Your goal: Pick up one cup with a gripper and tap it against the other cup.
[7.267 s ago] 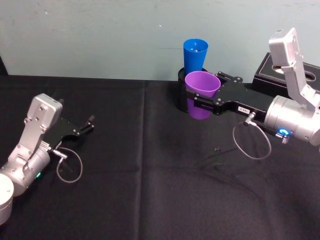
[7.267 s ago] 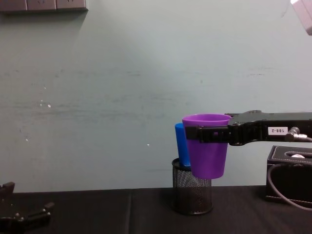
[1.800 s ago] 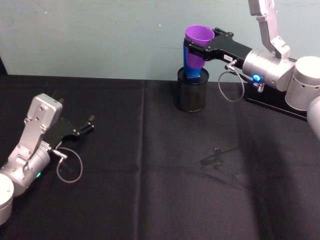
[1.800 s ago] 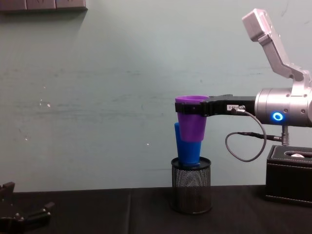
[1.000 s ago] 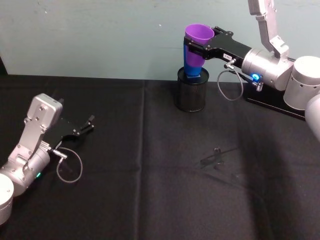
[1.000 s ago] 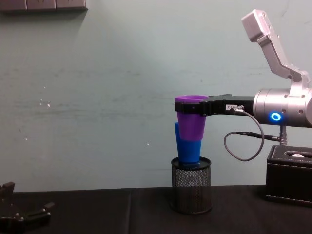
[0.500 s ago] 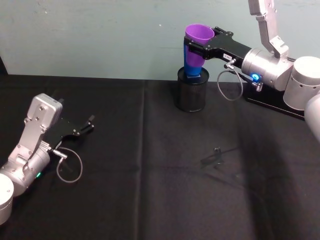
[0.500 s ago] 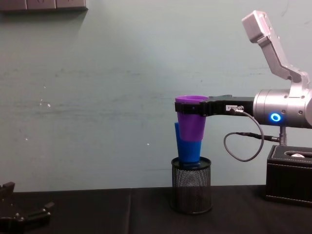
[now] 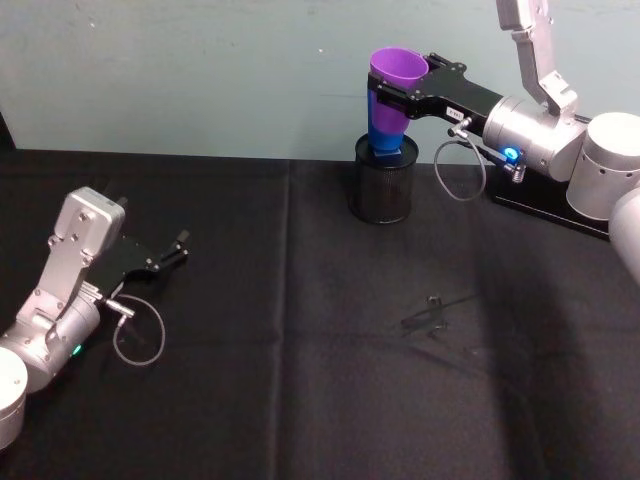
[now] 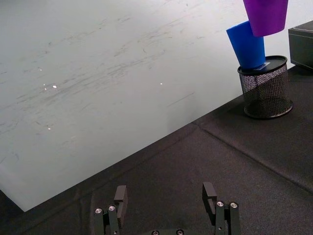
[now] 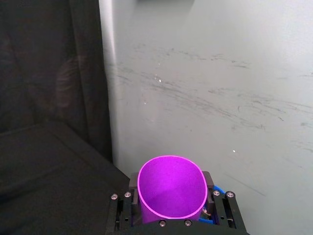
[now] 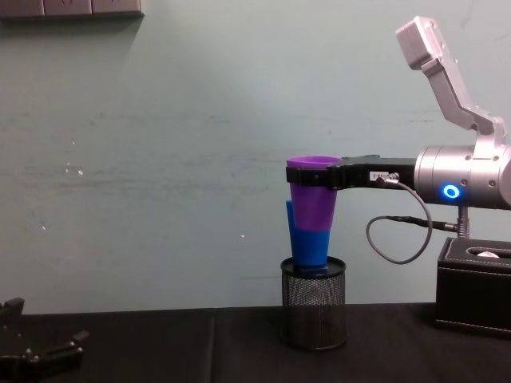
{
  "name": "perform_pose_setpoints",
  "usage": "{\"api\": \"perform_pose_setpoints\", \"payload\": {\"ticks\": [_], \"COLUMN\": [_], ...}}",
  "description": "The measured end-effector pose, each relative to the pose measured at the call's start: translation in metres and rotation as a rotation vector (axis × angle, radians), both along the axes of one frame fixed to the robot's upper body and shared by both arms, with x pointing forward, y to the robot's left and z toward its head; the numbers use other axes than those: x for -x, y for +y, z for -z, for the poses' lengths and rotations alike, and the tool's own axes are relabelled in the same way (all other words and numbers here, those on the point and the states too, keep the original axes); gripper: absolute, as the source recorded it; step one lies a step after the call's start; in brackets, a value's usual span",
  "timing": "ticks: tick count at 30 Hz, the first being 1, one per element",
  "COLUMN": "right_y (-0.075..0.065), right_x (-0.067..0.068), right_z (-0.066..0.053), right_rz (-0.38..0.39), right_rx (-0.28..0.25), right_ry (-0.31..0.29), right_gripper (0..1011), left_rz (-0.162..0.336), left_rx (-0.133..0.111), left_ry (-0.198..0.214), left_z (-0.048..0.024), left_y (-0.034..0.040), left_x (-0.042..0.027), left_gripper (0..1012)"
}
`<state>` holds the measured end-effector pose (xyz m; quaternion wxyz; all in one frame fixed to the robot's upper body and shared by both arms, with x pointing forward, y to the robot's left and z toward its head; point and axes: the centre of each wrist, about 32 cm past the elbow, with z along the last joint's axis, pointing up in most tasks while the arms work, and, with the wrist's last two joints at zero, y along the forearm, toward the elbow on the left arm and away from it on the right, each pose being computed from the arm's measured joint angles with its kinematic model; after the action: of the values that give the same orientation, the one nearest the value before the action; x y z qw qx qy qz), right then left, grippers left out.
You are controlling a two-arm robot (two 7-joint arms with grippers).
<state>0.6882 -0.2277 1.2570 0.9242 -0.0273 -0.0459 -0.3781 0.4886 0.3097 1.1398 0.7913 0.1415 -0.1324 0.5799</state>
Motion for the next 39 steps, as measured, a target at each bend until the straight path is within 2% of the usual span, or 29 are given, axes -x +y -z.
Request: {"api": "perform_pose_setpoints", "payload": {"ticks": [39], "right_y": [-0.0003], "right_x": [0.0002], "right_z": [0.0004], "right_rz": [0.0], "right_rx": [0.001], "right_ry": [0.002], "right_gripper": [738], "left_rz": [0.0], "left_rx": [0.0], "left_ry": [0.0], "left_z": [0.0], "left_y": [0.0], "left_x": [0.0], "left_gripper": [1005]}}
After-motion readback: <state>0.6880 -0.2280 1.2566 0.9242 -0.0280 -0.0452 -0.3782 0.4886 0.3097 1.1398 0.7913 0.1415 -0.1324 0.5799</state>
